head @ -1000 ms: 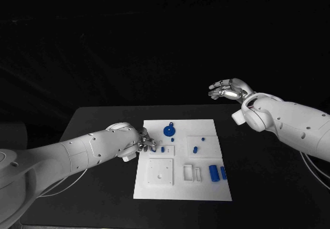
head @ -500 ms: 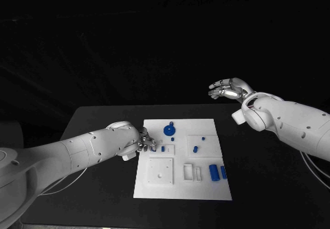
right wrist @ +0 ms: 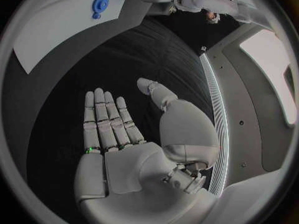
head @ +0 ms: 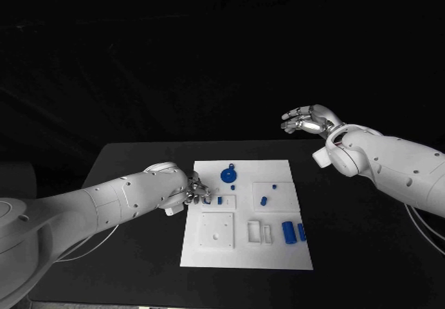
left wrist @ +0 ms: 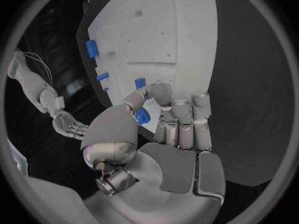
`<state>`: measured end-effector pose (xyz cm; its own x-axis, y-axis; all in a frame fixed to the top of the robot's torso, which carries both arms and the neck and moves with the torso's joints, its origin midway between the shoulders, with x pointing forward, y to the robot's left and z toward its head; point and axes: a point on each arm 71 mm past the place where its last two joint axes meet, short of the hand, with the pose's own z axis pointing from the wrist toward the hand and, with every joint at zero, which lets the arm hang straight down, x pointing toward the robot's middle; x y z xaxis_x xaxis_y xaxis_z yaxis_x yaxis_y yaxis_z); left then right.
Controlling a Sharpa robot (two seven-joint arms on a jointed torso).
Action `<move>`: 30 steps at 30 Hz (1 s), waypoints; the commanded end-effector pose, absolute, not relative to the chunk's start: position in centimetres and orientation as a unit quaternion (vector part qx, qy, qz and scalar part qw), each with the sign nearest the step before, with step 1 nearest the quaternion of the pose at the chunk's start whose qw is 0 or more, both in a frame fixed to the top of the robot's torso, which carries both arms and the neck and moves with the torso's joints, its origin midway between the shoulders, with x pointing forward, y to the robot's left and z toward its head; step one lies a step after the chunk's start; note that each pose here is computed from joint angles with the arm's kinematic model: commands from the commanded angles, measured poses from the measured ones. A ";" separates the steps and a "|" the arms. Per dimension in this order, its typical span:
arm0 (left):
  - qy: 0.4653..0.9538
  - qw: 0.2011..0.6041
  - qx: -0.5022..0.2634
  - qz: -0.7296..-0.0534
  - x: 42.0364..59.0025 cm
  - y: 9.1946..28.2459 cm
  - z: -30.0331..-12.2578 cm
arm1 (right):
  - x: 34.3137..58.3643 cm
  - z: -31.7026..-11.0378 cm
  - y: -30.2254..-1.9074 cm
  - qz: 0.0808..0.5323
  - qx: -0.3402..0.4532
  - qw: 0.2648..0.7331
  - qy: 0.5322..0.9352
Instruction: Assemble the parts on the task board
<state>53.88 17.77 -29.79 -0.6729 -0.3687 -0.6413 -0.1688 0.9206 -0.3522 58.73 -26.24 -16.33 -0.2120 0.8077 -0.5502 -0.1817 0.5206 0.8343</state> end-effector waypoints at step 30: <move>0.931 0.309 -0.154 -0.120 54.1 17.6 -30.4 | 58.6 -16.6 -25.9 0.426 0.220 0.575 0.663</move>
<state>54.62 17.99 -29.71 -0.7318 -0.4089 -0.5452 -0.2405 0.9035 -0.3547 58.64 -26.08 -16.56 -0.2243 0.7907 -0.5697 -0.1886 0.5383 0.8214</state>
